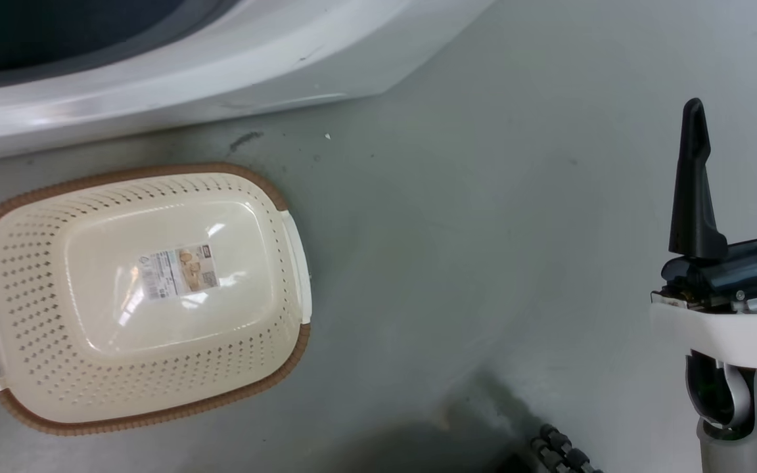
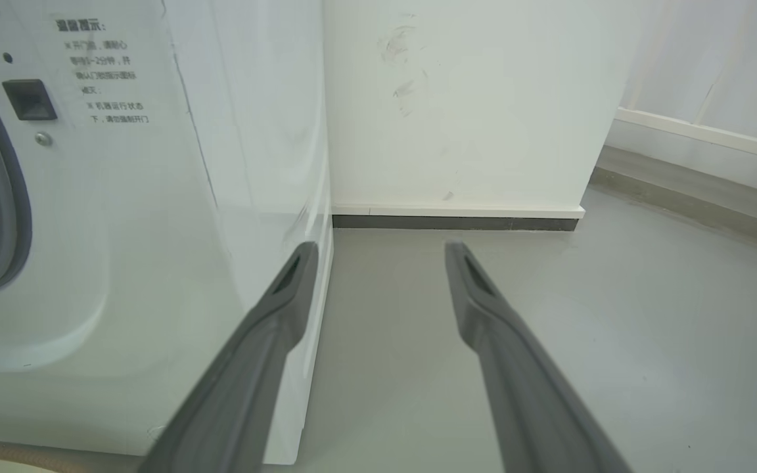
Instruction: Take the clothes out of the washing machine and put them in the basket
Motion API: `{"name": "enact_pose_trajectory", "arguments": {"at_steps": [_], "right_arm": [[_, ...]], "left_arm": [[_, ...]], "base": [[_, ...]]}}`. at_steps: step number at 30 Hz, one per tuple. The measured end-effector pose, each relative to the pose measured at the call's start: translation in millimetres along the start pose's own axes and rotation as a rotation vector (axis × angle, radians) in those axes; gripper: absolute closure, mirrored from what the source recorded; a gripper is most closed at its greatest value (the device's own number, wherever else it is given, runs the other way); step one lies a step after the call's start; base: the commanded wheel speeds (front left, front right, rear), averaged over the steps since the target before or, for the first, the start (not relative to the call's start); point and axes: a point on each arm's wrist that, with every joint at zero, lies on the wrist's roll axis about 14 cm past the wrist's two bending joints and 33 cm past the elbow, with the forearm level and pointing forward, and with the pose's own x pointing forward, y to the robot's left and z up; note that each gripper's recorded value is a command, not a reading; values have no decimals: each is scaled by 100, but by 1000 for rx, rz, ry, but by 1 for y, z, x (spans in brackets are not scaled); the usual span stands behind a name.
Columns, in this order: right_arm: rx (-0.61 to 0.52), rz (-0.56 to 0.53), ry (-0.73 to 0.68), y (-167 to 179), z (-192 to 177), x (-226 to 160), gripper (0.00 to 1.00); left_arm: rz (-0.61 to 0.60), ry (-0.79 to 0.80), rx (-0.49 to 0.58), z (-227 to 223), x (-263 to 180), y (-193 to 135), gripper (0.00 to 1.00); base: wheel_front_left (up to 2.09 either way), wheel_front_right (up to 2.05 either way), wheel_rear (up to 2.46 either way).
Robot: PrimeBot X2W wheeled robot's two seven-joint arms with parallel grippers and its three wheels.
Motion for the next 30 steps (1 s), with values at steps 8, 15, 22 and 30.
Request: {"name": "enact_pose_trajectory", "arguments": {"at_steps": [8,15,22,30], "right_arm": [[2,-25,36,-10,-22,8,0],[4,-43,54,-16,-32,10,0],[10,-54,70,-20,-38,9,0],[9,-81,108,-29,-50,4,0]], "left_arm": [[-57,264,-23,-40,35,-14,0],[-73,519,-43,-70,43,-11,0],[-77,686,-28,-96,42,-9,0],[-61,756,-4,-119,48,-9,0]], "base": [[0,0,0],[0,0,0],[0,0,0],[0,0,0]]}}
